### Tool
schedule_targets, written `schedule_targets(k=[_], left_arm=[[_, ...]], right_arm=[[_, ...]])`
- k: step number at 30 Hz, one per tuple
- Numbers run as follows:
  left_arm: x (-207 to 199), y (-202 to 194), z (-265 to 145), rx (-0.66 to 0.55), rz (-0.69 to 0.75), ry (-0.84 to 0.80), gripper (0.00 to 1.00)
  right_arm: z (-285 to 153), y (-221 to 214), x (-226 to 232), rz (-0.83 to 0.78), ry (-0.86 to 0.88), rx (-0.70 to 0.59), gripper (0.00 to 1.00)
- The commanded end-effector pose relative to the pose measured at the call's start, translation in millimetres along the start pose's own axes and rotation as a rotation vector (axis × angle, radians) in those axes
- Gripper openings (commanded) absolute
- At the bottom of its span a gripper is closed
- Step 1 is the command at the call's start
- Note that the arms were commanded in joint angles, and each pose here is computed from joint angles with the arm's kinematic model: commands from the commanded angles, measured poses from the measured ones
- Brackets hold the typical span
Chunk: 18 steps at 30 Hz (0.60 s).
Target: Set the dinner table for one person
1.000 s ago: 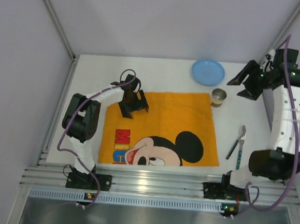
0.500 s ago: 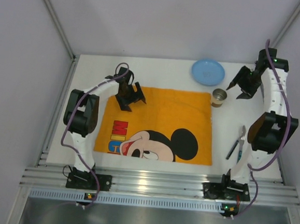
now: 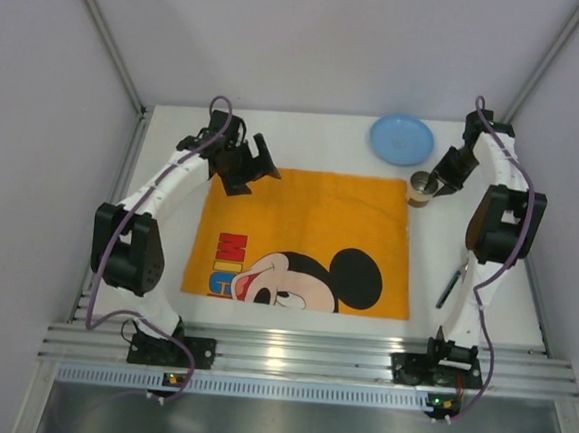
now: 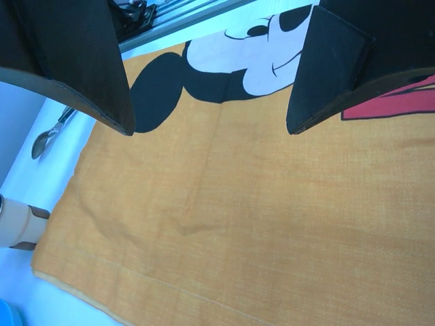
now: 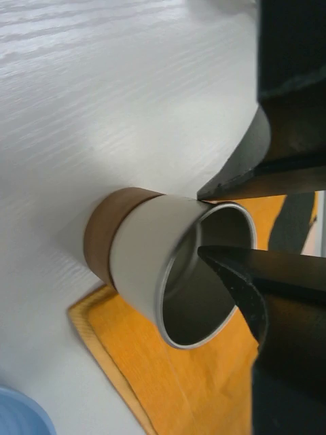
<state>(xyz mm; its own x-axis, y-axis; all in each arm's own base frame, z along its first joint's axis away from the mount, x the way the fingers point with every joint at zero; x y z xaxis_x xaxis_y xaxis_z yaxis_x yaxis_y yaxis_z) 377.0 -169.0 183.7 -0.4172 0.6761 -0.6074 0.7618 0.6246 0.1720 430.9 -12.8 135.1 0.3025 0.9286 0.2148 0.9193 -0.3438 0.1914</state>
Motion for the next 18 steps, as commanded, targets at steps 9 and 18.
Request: schedule_targets(k=[9,18], left_arm=[[35.1,-1.3,-36.4,-0.044,0.012,0.033,0.98],[40.5,0.1,-28.1,-0.035,0.01,0.043,0.98]], right_arm=[[-7.9,34.2,30.0,-0.107,-0.064,-0.153,0.0],[-52.6,1.0,85.4,-0.238,-0.024,-0.216,0.0]])
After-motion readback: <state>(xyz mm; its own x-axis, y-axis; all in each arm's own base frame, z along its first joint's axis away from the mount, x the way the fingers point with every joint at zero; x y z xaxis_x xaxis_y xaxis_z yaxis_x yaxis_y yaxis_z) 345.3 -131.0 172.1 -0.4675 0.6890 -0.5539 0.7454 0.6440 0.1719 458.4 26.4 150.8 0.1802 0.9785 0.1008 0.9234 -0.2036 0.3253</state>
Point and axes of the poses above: each gripper's point midway between its finger pads, its own z axis out along the fingers, its own x axis along the line the jaws close on, y = z × x, the point moved 4 cm from there along -z, back along the fingers, and after that the axes turned 15 degrees about -z, right-handed, at the moved point
